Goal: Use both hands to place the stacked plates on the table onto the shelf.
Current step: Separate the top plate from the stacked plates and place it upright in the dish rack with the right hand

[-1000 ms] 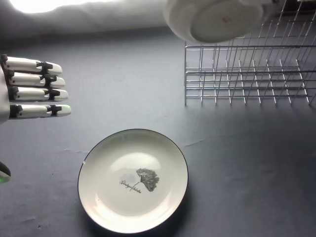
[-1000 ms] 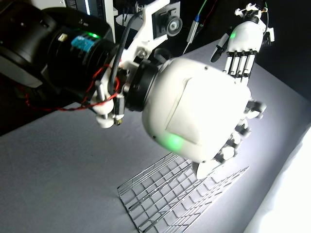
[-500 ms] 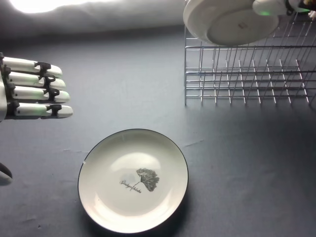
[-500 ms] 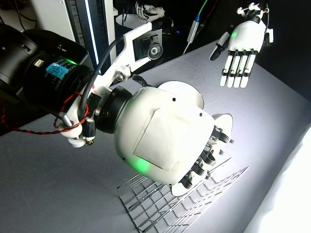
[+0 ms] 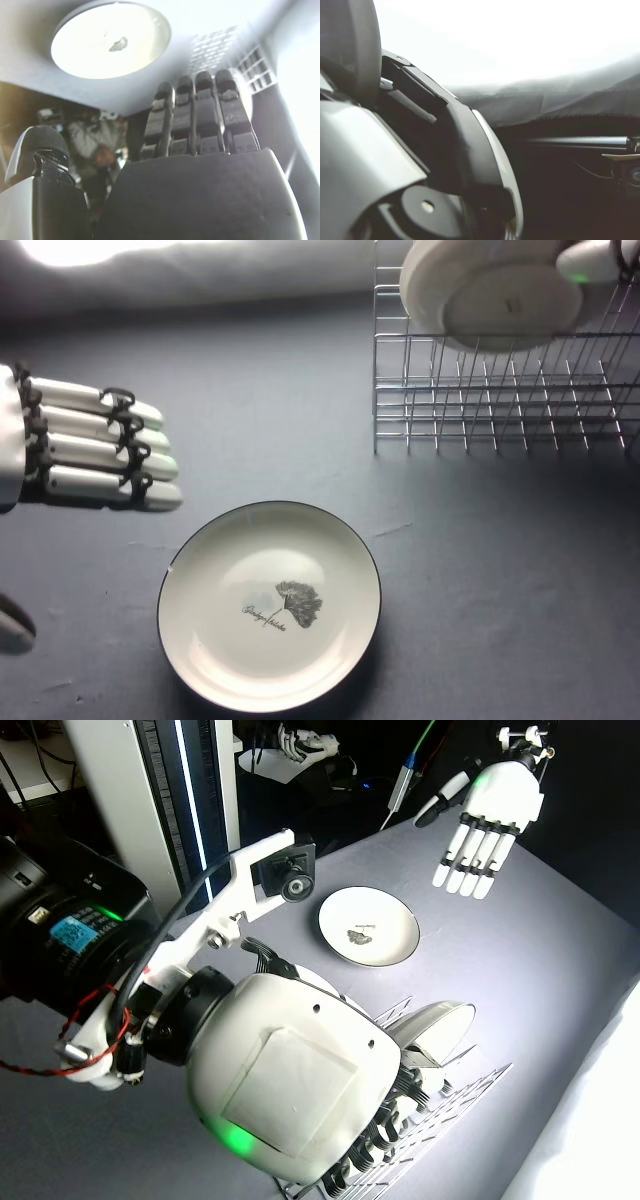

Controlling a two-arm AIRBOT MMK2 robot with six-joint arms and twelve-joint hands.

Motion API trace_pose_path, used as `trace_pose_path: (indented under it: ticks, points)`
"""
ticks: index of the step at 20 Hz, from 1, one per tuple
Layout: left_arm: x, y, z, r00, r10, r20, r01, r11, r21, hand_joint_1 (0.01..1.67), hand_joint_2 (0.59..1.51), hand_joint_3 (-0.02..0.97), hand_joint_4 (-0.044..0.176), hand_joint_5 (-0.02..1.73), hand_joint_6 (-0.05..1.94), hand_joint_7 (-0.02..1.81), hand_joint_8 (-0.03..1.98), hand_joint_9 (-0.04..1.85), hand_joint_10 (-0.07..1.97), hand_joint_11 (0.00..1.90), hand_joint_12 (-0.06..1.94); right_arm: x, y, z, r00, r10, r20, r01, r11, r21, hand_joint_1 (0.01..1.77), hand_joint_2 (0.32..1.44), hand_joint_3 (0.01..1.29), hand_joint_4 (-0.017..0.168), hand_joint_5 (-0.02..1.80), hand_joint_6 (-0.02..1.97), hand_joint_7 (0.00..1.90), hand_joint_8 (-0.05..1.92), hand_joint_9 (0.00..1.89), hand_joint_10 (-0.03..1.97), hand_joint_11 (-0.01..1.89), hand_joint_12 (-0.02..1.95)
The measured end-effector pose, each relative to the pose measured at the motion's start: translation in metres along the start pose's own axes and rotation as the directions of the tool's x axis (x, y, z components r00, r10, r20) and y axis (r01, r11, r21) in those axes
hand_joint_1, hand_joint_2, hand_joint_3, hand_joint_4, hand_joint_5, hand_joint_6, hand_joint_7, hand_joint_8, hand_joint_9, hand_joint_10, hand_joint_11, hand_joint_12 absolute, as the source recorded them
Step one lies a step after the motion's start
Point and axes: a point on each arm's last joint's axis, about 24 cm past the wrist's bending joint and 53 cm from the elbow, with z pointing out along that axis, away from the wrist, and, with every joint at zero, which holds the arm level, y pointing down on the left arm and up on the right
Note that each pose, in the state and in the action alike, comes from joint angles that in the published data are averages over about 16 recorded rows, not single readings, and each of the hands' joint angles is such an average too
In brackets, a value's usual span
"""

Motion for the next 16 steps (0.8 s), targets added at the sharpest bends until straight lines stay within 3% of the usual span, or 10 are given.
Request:
trace_pose_path:
  ticks: [8,16]
  points:
    - [0.029,-0.030,0.011,0.9962,-0.018,-0.085,0.028,0.9916,0.126,0.02,1.069,0.014,-0.002,0.11,0.00,0.11,0.01,0.09,0.01,0.04,0.14,-0.003,-0.025,-0.004,0.999,-0.032,0.007,0.032,0.999,0.038,1.37,1.04,0.01,-0.008,0.88,1.06,1.03,0.84,0.96,1.10,0.84,1.18]
    - [0.051,-0.039,0.023,0.9890,-0.030,-0.145,0.052,0.9873,0.150,0.02,1.071,0.014,-0.002,0.10,0.00,0.10,0.01,0.09,0.01,0.04,0.14,-0.003,-0.035,-0.007,0.999,-0.046,0.006,0.046,0.998,0.052,1.37,1.05,0.01,-0.008,0.87,1.03,1.01,0.87,0.94,1.12,0.81,1.21]
